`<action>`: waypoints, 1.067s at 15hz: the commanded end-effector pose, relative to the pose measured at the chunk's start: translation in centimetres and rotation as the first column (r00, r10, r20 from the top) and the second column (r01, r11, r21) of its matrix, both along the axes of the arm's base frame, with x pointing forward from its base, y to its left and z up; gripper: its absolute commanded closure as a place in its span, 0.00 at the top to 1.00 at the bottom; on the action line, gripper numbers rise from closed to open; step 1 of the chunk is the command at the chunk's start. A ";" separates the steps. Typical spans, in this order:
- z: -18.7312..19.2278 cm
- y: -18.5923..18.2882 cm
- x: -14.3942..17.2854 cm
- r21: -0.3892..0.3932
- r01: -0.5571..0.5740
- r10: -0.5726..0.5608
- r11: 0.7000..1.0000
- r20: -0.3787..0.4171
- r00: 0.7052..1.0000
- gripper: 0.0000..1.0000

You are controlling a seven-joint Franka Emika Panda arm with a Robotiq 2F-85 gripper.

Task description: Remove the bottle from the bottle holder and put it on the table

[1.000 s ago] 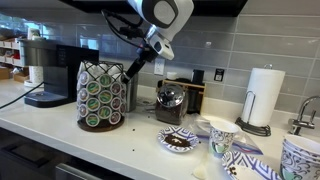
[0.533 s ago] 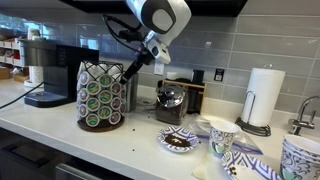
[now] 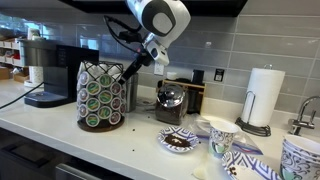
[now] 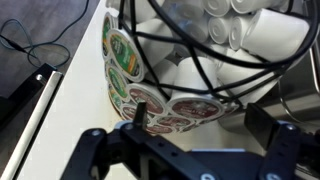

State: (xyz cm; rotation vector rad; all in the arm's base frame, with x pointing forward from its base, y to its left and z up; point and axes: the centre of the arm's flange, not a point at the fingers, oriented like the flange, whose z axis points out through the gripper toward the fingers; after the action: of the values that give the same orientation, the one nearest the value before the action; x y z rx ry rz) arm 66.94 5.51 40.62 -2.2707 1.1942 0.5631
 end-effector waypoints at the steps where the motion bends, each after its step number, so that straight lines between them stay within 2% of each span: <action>1: -0.1 0.4 0.8 0.031 0.017 -0.016 0.999 -0.037 0.999 1.00; 4: -0.2 0.5 0.9 0.039 0.027 -0.026 0.999 -0.046 0.999 0.93; 5: -0.2 0.5 0.9 0.041 0.031 -0.029 0.999 -0.046 0.999 0.85; 6: -0.2 0.5 1.0 0.042 0.034 -0.032 0.999 -0.048 0.998 0.85; 8: -0.2 0.5 1.1 0.045 0.040 -0.037 0.998 -0.051 0.998 0.74; 9: -0.3 0.5 1.2 0.046 0.041 -0.039 0.998 -0.051 0.998 0.77; 11: -0.3 0.5 1.3 0.045 0.043 -0.040 0.998 -0.052 0.998 0.72; 12: -0.3 0.5 1.3 0.044 0.044 -0.041 0.998 -0.051 0.998 0.68; 13: -0.3 0.4 1.3 0.043 0.045 -0.042 0.998 -0.051 0.998 0.60; 14: -0.3 0.4 1.3 0.043 0.045 -0.043 0.998 -0.050 0.998 0.61; 15: -0.3 0.3 1.3 0.042 0.047 -0.045 0.998 -0.050 0.998 0.53; 16: -0.2 0.2 1.3 0.041 0.050 -0.047 0.998 -0.050 0.998 0.52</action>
State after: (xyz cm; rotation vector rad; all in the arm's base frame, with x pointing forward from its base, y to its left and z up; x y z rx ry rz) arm 67.62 5.57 40.40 -2.2228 1.2335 0.5834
